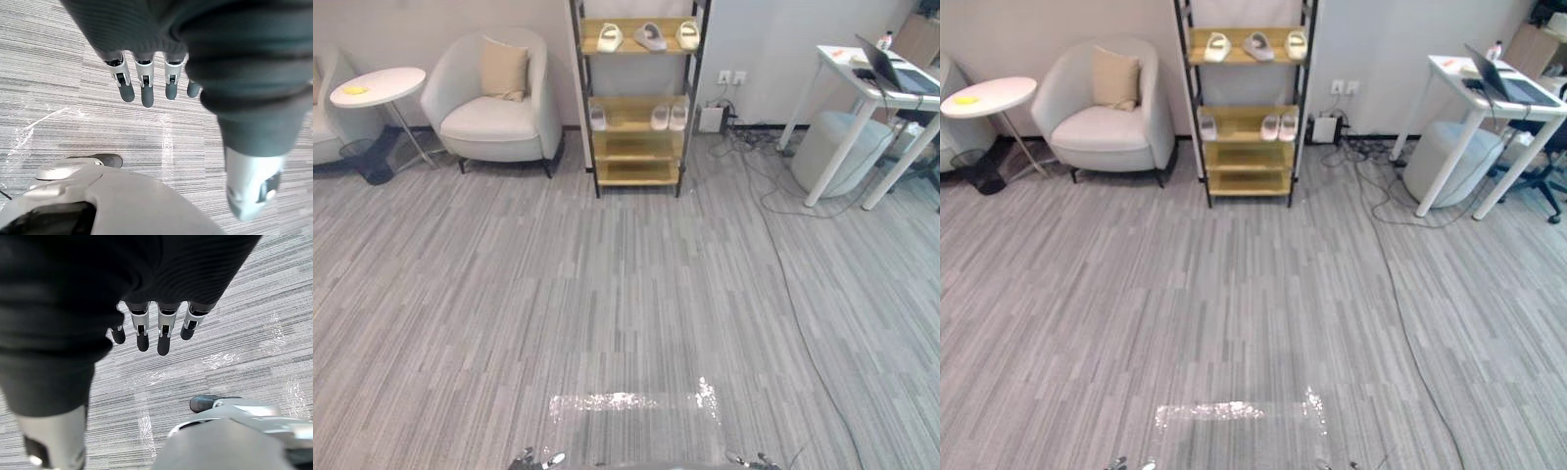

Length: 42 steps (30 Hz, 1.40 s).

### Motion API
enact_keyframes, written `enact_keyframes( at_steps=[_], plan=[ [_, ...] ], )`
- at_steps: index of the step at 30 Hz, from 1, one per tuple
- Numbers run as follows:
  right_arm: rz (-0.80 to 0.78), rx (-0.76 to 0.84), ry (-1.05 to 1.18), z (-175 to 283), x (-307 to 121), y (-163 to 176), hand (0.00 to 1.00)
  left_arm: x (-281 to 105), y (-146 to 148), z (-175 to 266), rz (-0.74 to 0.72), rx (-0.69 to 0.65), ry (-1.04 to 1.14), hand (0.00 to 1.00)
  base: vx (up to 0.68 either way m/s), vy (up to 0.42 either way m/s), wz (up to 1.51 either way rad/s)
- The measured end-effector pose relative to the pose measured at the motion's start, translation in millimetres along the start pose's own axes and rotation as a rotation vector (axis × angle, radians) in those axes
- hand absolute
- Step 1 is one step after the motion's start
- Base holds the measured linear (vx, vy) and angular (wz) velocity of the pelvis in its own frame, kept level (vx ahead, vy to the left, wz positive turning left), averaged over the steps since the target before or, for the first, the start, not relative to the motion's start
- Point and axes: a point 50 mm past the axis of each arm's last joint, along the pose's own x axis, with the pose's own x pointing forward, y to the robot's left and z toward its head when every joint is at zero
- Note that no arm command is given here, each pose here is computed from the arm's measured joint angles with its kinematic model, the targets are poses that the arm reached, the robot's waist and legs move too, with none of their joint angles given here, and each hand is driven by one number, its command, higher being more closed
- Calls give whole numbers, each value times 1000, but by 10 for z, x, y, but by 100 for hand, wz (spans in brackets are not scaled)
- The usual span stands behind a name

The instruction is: Organize the slippers on the shoe rack

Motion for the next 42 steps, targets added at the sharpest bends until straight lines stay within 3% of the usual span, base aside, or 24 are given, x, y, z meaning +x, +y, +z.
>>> enact_keyframes(
  at_steps=[16, 27, 33, 42],
  plan=[
    [86, -18, -93, 343, 44, 355, 0, 29, -6, 114, -2, 13, -37, 0, -12, -16, 6],
    [108, -22, -101, 369, 37, 443, 0, 53, 51, 213, 17, 9, -65, 0, -17, -13, 10],
    [92, -62, -151, 536, 60, 400, 0, 66, -24, 405, 25, -58, -136, 0, -34, 3, -20],
    [95, -55, -168, 619, 62, 462, 0, 60, -28, 371, 30, -80, -127, 0, 271, 172, -35]
  ],
)
